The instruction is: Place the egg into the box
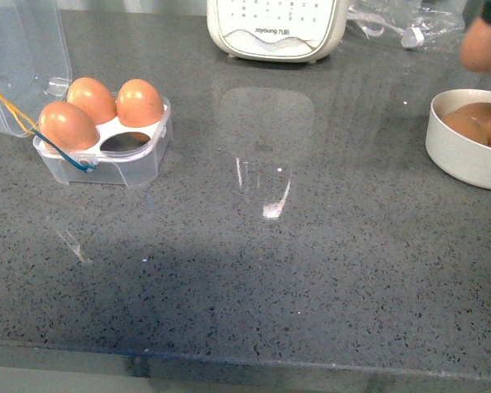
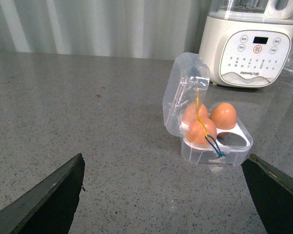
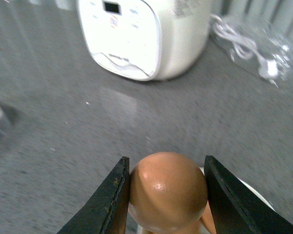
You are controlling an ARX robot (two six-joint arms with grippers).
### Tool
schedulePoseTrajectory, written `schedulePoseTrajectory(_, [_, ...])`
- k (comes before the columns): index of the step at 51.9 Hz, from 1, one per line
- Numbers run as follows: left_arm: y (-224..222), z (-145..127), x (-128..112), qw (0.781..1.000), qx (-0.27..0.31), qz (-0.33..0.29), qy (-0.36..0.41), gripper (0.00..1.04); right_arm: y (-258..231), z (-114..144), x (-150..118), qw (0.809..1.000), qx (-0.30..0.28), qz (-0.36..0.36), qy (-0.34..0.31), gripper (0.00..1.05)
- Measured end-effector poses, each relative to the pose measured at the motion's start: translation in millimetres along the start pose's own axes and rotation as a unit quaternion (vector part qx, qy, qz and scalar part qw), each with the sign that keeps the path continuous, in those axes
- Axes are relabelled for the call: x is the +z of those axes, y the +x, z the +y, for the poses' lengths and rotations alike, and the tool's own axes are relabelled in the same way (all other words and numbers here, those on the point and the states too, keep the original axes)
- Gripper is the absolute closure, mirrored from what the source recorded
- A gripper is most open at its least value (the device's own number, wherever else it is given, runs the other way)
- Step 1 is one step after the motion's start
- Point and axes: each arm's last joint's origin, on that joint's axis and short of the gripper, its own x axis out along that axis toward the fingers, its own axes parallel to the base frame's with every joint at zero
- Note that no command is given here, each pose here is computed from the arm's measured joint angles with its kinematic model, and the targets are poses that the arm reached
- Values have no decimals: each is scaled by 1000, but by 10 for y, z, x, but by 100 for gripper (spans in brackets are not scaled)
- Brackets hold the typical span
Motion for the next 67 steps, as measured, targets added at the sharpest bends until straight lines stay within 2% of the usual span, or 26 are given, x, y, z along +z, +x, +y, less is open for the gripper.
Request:
schedulePoseTrajectory(10, [0,0,0,1000,0,0,0,7,295,485,269,995,99,-28,-17,66])
schedulePoseTrajectory(14, [0,0,0,1000,0,0,0,7,544,740,271,987,156,-16,-23,66])
schedulePoseTrajectory(23, [0,0,0,1000,0,0,0,7,940,1028,208,979,200,20,-44,66])
schedulePoseTrajectory(42, [0,0,0,1000,0,0,0,7,1258,1192,262,961,269,40,-45,66])
schedulePoseTrajectory(50, [0,0,0,1000,0,0,0,7,1323,1348,270,946,315,41,-60,66])
schedulePoseTrajectory(67, [0,0,0,1000,0,0,0,7,1424,1509,210,937,334,65,-76,66])
